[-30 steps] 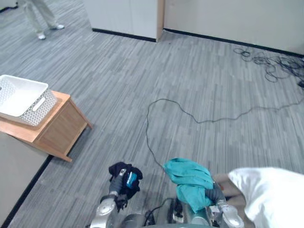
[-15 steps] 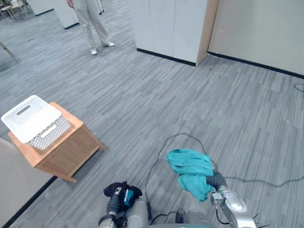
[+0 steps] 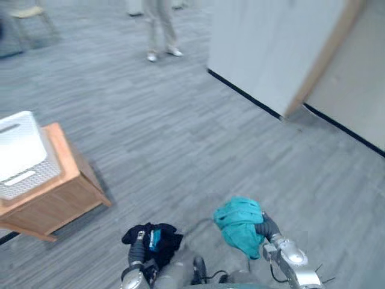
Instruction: Tidy the bed and pick cloth on bed and put in laundry
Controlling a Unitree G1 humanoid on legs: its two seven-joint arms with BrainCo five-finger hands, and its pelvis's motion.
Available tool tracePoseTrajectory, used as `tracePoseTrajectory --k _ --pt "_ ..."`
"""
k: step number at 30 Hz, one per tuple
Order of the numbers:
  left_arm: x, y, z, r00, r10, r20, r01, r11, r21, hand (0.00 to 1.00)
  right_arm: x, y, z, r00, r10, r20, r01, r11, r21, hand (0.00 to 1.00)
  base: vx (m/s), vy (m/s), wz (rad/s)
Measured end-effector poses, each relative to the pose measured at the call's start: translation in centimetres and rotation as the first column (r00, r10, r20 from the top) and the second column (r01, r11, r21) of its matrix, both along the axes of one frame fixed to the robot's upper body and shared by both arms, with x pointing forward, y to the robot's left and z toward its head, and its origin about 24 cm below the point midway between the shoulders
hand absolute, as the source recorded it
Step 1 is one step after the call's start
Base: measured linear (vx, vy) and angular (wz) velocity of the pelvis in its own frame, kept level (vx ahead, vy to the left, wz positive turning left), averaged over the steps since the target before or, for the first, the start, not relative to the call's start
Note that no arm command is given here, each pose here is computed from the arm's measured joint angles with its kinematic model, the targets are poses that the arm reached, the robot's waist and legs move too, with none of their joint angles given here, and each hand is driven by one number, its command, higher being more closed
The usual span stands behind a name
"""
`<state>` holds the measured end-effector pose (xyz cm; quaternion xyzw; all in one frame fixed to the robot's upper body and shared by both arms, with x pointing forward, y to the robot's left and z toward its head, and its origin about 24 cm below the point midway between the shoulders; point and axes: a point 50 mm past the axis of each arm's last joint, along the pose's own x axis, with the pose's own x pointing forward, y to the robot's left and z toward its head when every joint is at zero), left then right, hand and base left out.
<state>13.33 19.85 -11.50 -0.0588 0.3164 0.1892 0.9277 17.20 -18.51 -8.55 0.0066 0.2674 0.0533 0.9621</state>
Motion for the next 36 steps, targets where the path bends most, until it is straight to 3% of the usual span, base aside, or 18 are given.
tracePoseTrajectory --k 5,9,14,18,23,30,36 --pt "-2.1 3.1 -0.2 0.997 0.045 -0.057 -0.041 0.996 0.078 1.0 0.5 -0.5 0.5 1.0 -0.021 0.016 0.021 1.0 0.013 1.0 0.63 -0.611 1.21" --pt "-2.9 -0.4 -1.2 0.995 0.066 -0.077 -0.07 0.997 -0.044 1.0 1.2 -3.1 1.2 0.998 -0.055 0.014 0.055 0.998 -0.03 1.0 0.55 -0.477 0.67" --pt "-2.9 0.2 -0.9 0.996 0.06 -0.07 -0.062 0.998 -0.028 1.0 0.8 -2.6 0.9 0.999 -0.044 0.01 0.045 0.999 -0.026 1.0 0.52 -0.357 0.5" --pt "-0.7 -1.1 0.3 1.0 0.004 0.027 -0.002 0.998 -0.056 1.0 0.2 -3.7 0.9 0.998 -0.056 -0.001 0.055 0.996 -0.073 1.0 0.44 -0.144 0.97" --pt "-1.0 -2.4 -0.2 0.999 -0.034 -0.005 0.034 0.997 -0.069 1.0 0.6 -3.8 0.2 1.0 -0.023 -0.012 0.022 0.996 -0.091 1.0 0.43 -0.015 0.51" --pt "0.4 -0.7 0.7 0.987 -0.159 0.006 0.158 0.985 0.072 1.0 -0.9 0.3 -0.8 0.999 0.026 -0.035 -0.025 1.0 0.01 1.0 0.54 -0.032 1.75" --pt "0.4 1.5 1.0 0.977 -0.212 -0.034 0.215 0.962 0.171 1.0 0.0 1.2 -0.4 1.0 -0.03 -0.008 0.031 0.998 0.049 1.0 0.43 -0.255 1.39"
